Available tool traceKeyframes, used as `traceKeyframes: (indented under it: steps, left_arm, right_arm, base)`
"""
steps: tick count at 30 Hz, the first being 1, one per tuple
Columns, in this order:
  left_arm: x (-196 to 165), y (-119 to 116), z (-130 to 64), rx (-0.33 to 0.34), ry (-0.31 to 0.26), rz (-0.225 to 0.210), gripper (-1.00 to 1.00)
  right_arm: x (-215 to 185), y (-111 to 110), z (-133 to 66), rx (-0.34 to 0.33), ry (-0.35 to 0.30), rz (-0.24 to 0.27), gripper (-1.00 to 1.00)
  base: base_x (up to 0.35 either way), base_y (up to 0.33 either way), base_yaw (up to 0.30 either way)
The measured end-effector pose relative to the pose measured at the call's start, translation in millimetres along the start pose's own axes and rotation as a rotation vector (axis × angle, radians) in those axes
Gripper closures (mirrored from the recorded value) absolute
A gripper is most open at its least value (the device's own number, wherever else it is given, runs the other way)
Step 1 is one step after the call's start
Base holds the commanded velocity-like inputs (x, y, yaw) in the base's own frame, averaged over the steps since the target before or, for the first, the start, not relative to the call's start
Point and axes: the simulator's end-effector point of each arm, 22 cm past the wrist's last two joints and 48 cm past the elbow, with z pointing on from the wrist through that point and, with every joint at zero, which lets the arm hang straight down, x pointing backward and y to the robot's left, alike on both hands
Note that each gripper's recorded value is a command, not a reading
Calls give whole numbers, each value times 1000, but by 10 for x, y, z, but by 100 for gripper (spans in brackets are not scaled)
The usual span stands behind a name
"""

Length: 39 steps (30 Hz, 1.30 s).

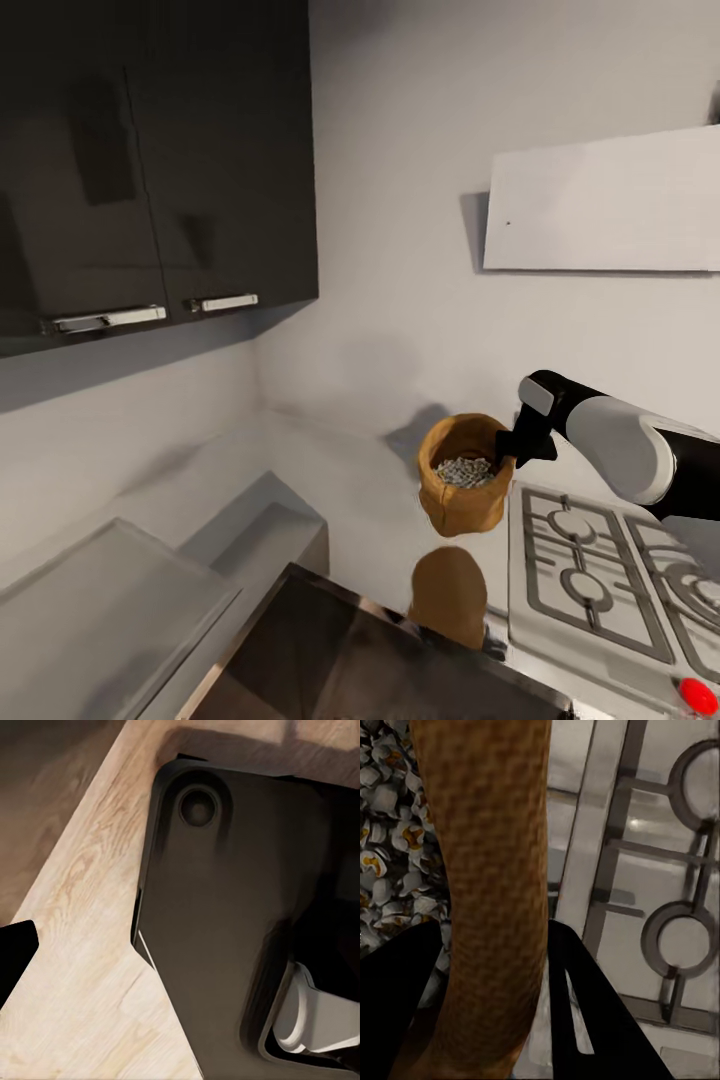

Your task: In the kitchen, take the popcorn bag from the countertop, put it into the microwave, and heat it until the popcorn is cooked so the cooked popcorn ends up inside the bag.

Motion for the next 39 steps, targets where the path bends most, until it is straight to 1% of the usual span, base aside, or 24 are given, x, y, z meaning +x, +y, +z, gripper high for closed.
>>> traceKeyframes:
  steps: [12, 39]
  left_arm:
    - [-42, -8, 0, 2, -11, -1, -100]
    - [-111, -21, 0, 5, -30, -2, -100]
  right_arm:
    - [-11, 1, -71, -5, -11, 2, 100]
    - [-28, -36, -186, -6, -28, 7, 100]
  base:
    - [-178, -56, -259]
    - [-4, 0, -278]
